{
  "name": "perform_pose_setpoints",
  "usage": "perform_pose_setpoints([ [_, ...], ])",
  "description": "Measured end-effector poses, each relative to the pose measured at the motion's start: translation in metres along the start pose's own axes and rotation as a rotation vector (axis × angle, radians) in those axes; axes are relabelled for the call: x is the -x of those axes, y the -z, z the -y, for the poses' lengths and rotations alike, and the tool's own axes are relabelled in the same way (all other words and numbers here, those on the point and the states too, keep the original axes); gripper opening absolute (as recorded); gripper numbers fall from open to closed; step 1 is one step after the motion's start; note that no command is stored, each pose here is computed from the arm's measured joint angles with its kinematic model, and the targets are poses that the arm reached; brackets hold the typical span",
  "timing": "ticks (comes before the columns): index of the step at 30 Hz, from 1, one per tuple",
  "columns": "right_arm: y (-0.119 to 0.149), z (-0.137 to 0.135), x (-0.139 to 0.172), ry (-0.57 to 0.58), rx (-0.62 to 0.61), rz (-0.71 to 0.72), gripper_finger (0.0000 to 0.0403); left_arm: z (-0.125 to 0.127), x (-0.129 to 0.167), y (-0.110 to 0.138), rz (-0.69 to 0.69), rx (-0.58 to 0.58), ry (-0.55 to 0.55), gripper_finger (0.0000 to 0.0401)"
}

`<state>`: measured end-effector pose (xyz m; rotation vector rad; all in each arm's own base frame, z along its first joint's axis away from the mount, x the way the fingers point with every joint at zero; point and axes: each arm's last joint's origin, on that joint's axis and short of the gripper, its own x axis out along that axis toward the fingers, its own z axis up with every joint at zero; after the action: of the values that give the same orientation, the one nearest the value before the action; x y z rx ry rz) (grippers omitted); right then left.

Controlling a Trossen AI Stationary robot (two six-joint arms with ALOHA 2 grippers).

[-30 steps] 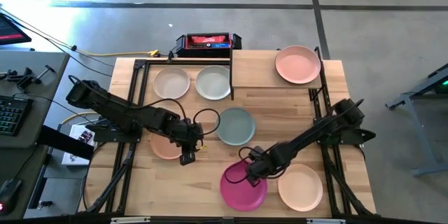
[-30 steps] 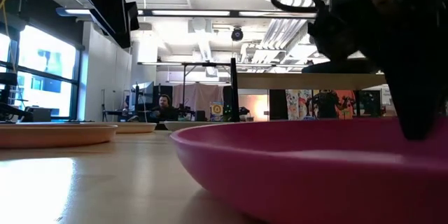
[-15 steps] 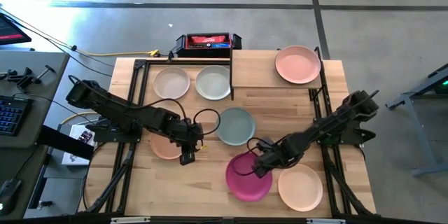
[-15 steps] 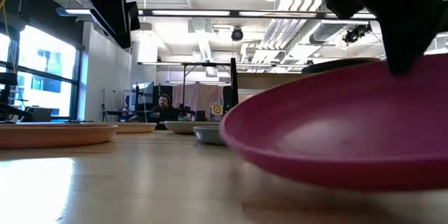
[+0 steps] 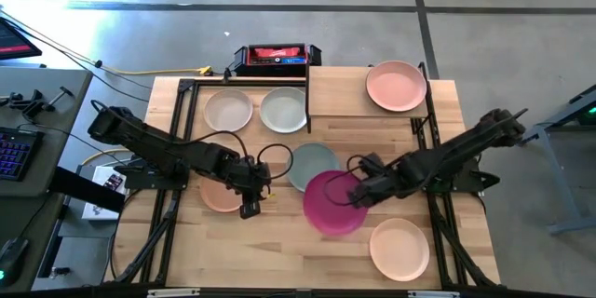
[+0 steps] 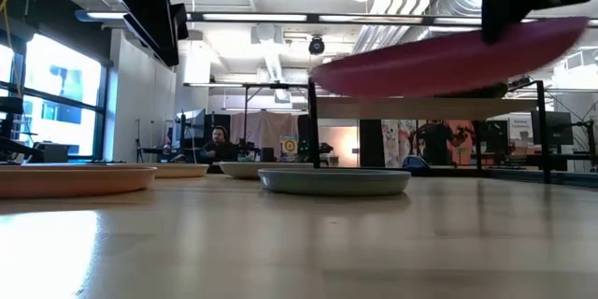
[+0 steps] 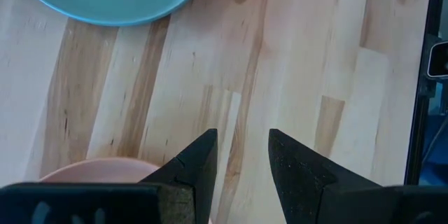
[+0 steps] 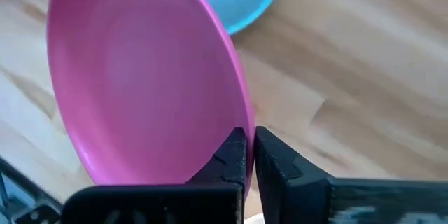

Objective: Place and stack plates onto a shelf
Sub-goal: Stack the pink plate on top of the light brown plate on the shelf

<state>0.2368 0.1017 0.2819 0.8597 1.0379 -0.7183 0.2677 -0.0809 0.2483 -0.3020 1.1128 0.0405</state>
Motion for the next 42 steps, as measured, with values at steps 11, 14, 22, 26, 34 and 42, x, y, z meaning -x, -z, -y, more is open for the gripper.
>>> perform_pose_setpoints([
  [11,-0.03,0.051,0.051,-0.008,-0.104,0.165,0.0,-0.008,0.0,-0.004,0.045,-0.038,-0.087,0.0115],
  [14,-0.039,0.069,0.065,-0.01,-0.153,0.222,0.0,-0.016,0.0,-0.009,0.064,-0.051,-0.13,0.0115],
  [22,-0.055,0.122,0.097,-0.003,-0.308,0.338,0.0,-0.05,0.002,-0.024,0.095,-0.068,-0.261,0.0115],
  [26,-0.055,0.147,0.109,0.007,-0.369,0.388,0.0,-0.073,0.005,-0.032,0.108,-0.063,-0.309,0.0115],
  [34,-0.048,0.182,0.126,0.0,-0.469,0.457,0.0,-0.121,0.014,-0.052,0.199,-0.023,-0.387,0.0115],
  [42,-0.039,0.21,0.14,-0.031,-0.563,0.586,0.0,-0.166,0.028,-0.068,0.338,-0.018,-0.478,0.0115],
])
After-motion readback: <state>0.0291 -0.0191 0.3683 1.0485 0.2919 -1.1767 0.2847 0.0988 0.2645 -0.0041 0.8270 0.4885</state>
